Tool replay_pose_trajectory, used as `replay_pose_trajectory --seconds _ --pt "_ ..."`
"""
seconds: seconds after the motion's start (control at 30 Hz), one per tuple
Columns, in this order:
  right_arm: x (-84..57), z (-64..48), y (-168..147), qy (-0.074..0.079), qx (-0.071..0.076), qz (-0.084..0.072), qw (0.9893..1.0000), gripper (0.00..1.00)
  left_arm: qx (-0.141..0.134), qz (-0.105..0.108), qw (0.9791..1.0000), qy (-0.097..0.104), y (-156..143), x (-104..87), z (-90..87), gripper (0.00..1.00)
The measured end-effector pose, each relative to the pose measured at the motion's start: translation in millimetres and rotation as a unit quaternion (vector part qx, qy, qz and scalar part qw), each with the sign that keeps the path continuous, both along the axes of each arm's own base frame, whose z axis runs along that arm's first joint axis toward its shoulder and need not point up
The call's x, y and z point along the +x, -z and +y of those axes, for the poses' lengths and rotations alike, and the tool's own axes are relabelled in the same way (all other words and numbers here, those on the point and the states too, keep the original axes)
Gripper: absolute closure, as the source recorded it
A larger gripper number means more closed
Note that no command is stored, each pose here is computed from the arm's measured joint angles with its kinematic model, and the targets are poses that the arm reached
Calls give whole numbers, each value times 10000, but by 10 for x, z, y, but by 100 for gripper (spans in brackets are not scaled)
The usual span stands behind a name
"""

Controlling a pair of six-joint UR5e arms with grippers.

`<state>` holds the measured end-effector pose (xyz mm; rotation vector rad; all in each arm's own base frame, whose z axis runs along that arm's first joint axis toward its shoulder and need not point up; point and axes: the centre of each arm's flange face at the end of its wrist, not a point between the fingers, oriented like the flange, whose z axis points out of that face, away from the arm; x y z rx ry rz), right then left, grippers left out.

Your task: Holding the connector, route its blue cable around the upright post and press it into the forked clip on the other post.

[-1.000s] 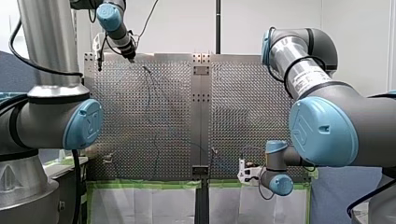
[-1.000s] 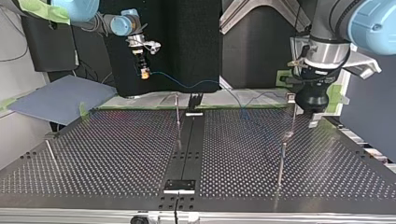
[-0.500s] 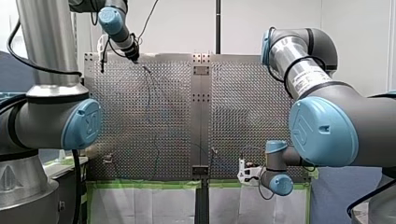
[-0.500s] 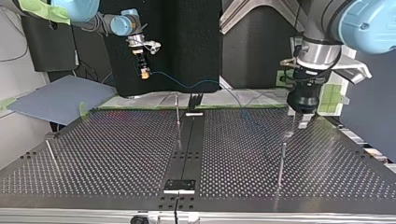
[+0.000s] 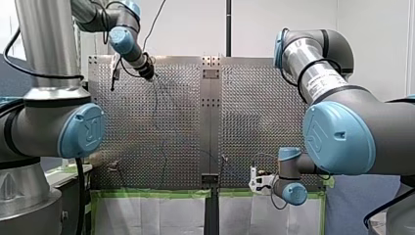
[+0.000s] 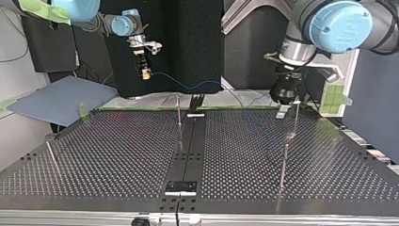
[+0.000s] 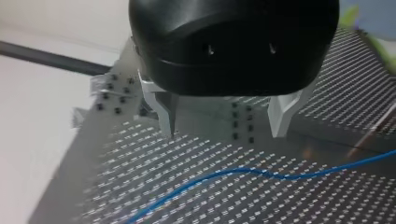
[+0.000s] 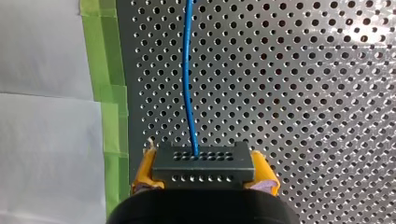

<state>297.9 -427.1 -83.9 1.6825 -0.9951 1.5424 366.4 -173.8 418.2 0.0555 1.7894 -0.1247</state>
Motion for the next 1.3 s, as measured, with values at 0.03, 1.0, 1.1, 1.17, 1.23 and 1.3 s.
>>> replay_pose_trajectory --seconds 0.03,1.0,1.1,1.17,1.23,1.3 --pt "0 0 0 0 0 0 10000 100 42 26 10000 31 57 2 -20 0" --pt "15 25 15 -23 96 -3 10000 100 1314 -657 9891 -111 455 231 -152 3" --pt "17 23 22 -27 151 14 9999 100 1400 -769 9871 -73 441 245 -184 3" --pt "17 32 31 -29 207 32 9998 100 1449 -859 9857 -6 432 273 -215 3" --pt "16 48 42 -35 273 57 9996 100 1449 -936 9850 68 422 314 -252 3" --pt "16 59 49 -40 316 76 9995 100 1429 -1028 9843 164 408 373 -306 3"
